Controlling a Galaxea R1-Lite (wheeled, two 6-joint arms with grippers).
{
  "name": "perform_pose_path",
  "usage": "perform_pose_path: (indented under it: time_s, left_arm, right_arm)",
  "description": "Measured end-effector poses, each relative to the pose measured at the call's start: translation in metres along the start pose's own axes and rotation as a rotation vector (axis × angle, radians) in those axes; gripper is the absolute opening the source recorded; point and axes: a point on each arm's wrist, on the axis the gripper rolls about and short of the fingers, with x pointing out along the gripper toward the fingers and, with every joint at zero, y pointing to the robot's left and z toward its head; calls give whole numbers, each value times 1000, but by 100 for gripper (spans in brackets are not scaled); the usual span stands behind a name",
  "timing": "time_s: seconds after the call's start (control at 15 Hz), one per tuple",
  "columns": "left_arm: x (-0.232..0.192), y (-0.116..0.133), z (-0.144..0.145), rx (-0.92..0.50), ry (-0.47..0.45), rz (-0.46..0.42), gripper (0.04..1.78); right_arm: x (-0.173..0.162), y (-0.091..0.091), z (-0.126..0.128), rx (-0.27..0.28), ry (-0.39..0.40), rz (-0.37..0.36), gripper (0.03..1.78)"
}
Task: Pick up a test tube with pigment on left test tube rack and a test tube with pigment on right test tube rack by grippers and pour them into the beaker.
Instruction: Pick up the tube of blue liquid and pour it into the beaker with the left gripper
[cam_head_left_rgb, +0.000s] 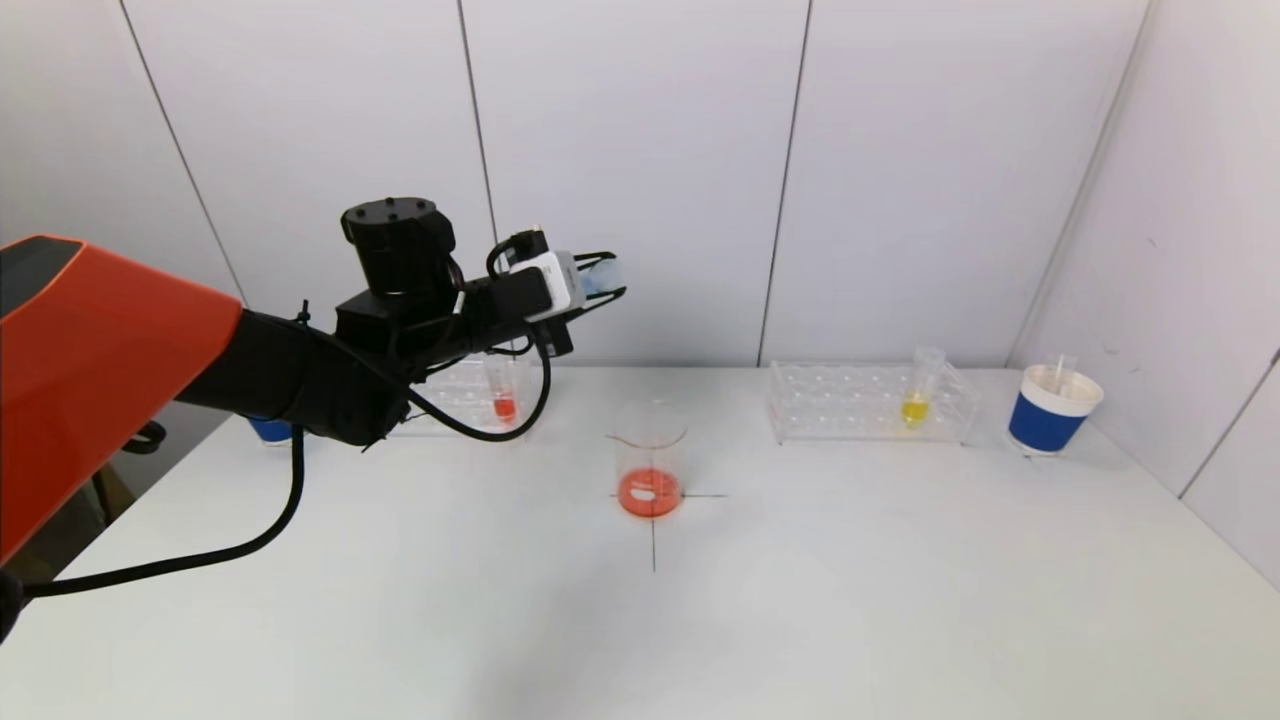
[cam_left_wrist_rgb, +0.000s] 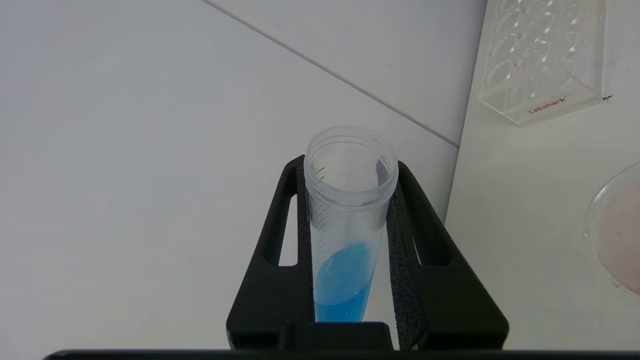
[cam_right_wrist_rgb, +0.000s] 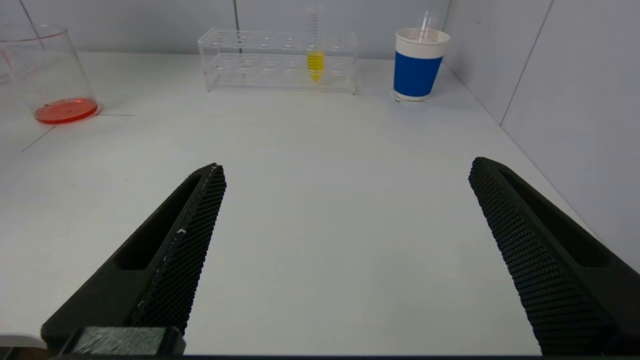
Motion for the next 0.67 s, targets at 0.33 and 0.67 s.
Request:
perform_pose_path:
  time_s: [0.33,0.67]
  left_arm:
    - [3,-8,4,61,-24,-24,44]
    - [5,-20,-1,119,-18,-51,44]
  right_arm:
    - [0,0,0,0,0,0,177]
    - [0,0,0,0,0,0,177]
